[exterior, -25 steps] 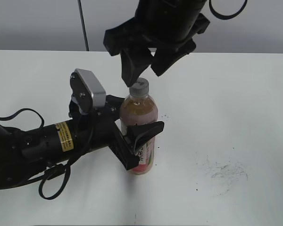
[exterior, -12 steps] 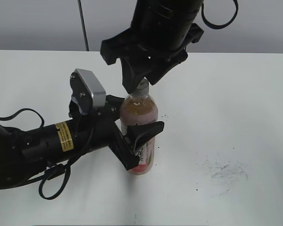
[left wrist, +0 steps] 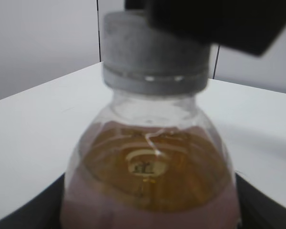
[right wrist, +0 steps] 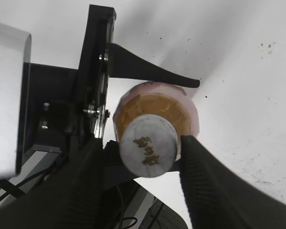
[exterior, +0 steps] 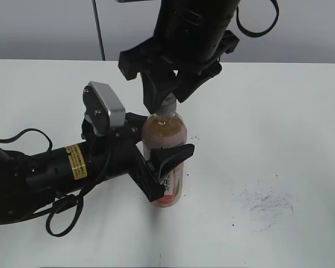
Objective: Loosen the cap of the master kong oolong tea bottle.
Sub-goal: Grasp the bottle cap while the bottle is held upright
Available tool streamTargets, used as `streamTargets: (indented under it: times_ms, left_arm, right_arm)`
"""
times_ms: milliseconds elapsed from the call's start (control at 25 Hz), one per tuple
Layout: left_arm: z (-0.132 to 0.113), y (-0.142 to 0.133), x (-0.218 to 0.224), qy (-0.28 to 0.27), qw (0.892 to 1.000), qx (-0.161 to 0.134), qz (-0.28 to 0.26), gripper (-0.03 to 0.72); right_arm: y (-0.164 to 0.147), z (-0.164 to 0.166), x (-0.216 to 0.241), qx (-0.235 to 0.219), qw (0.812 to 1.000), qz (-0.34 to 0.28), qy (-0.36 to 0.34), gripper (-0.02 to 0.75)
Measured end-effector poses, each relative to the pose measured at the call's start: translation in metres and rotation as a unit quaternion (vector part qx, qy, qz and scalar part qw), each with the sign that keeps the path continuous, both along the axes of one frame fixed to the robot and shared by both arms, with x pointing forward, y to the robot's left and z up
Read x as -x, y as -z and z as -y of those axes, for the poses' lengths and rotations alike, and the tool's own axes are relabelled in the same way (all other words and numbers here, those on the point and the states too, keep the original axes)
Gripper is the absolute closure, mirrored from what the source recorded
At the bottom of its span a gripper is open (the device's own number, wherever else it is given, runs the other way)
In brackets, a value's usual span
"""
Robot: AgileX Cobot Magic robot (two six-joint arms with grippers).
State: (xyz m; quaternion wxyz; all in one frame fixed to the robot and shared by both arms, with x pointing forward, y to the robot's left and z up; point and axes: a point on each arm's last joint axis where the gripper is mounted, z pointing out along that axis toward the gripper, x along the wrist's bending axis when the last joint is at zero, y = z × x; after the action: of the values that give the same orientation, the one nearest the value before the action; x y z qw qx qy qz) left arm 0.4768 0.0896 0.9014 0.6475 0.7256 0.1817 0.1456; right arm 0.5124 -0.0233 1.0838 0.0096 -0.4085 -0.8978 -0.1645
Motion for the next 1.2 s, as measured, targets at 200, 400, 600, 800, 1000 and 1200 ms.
streamTargets:
  times_ms: [200,400,600,800,1000,1200]
  left_arm:
    - [0.0000,0.0000,0.0000,0.000,1.000,0.000,0.000,0.244]
    - [0.0000,0.0000,0.0000,0.000,1.000,0.000,0.000,0.244]
    - [0.0000,0.0000,0.0000,0.000,1.000,0.000,0.000,0.244]
    - [-0.0001,0.0000,-0.0002,-0.001,1.000,0.000,0.000,0.244]
    - [-0.0002,-0.0001,-0.0005,-0.003,1.000,0.001,-0.001,0.244]
    - [-0.0002,-0.0001,-0.0005,-0.003,1.000,0.001,-0.002,0.244]
  right_arm:
    - [0.0000,0.0000,0.0000,0.000,1.000,0.000,0.000,0.366]
    - [0.0007,0.0006,-0.0003,0.004,1.000,0.002,-0.001,0.476]
    - [0.0007,0.0006,-0.0003,0.007,1.000,0.008,-0.022,0.476]
    - [0.0007,0.0006,-0.0003,0.012,0.997,0.023,-0.067,0.476]
    - [0.0007,0.0007,-0.0005,0.026,0.983,0.058,-0.174,0.477]
    - [0.0004,0.0012,-0.0006,0.041,0.955,0.092,-0.279,0.497]
